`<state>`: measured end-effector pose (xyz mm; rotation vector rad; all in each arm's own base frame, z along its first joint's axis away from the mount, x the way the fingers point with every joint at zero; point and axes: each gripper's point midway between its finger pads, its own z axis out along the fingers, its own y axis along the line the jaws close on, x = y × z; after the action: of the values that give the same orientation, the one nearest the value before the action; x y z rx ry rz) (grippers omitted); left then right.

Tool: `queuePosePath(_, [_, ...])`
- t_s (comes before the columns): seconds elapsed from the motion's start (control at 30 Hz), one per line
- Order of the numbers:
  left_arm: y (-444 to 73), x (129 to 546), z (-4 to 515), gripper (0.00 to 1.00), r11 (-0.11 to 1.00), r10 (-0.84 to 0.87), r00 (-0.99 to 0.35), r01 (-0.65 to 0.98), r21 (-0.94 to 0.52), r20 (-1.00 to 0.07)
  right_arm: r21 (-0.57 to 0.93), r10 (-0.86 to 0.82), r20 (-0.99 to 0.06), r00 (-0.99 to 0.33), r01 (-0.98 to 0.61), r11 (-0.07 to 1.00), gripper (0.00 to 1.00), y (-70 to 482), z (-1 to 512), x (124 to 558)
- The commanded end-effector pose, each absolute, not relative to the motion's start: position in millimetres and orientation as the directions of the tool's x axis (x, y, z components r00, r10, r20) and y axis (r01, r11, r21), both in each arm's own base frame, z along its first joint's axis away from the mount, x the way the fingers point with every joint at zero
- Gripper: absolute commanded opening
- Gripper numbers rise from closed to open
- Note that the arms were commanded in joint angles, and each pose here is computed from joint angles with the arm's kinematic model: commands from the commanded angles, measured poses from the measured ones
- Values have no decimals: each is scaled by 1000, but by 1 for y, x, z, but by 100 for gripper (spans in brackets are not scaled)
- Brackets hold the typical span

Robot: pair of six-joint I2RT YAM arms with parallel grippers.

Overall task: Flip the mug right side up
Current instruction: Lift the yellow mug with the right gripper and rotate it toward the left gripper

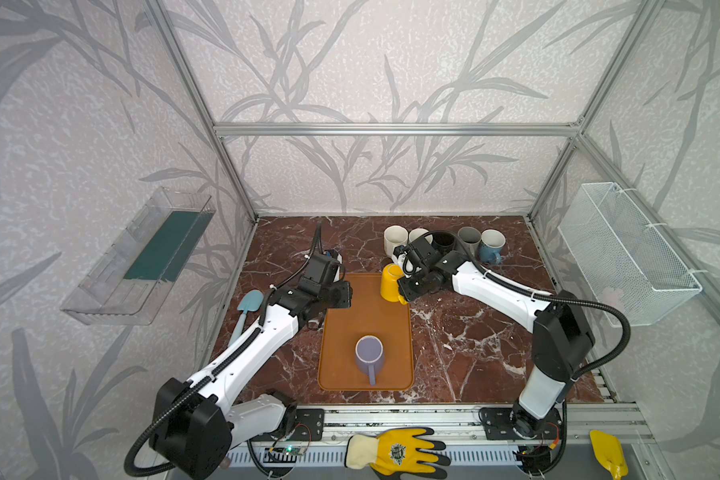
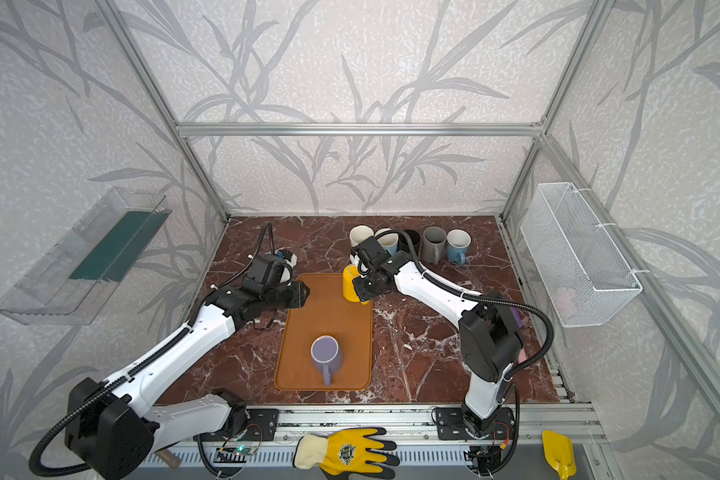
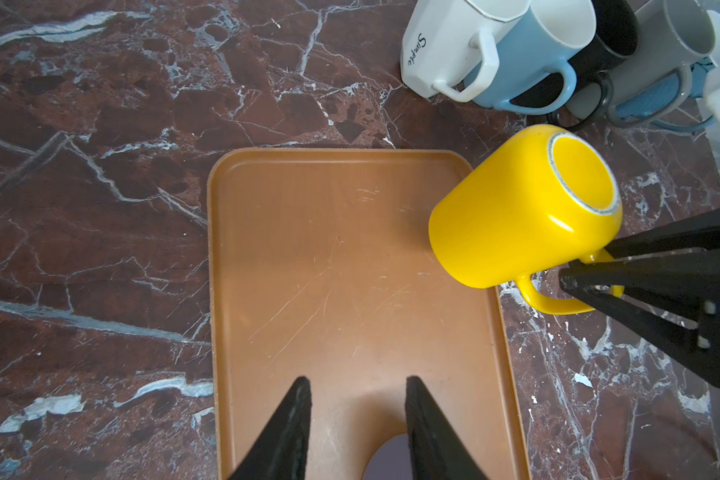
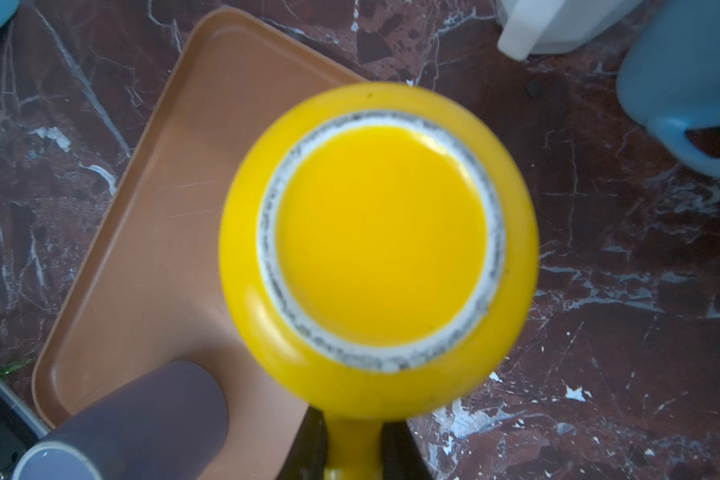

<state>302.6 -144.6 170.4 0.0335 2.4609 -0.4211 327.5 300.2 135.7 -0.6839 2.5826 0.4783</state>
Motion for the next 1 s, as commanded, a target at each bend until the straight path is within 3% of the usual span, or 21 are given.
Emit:
queuePosePath(0.0, [-151, 306, 189, 40, 923, -110, -773, 154, -353, -624, 255, -341, -623, -704, -595, 762, 0, 314, 184, 334])
queuePosePath(0.43, [-161, 303, 208, 40, 853, -155, -745, 231, -469, -649, 383, -276, -694, -665, -665, 641, 0, 337, 213, 320])
queuePosePath(0.97, [-171, 289, 236, 40, 751, -206, -708, 328, -573, -675, 589, -13, -750, -661, -677, 441, 0, 352, 275, 319])
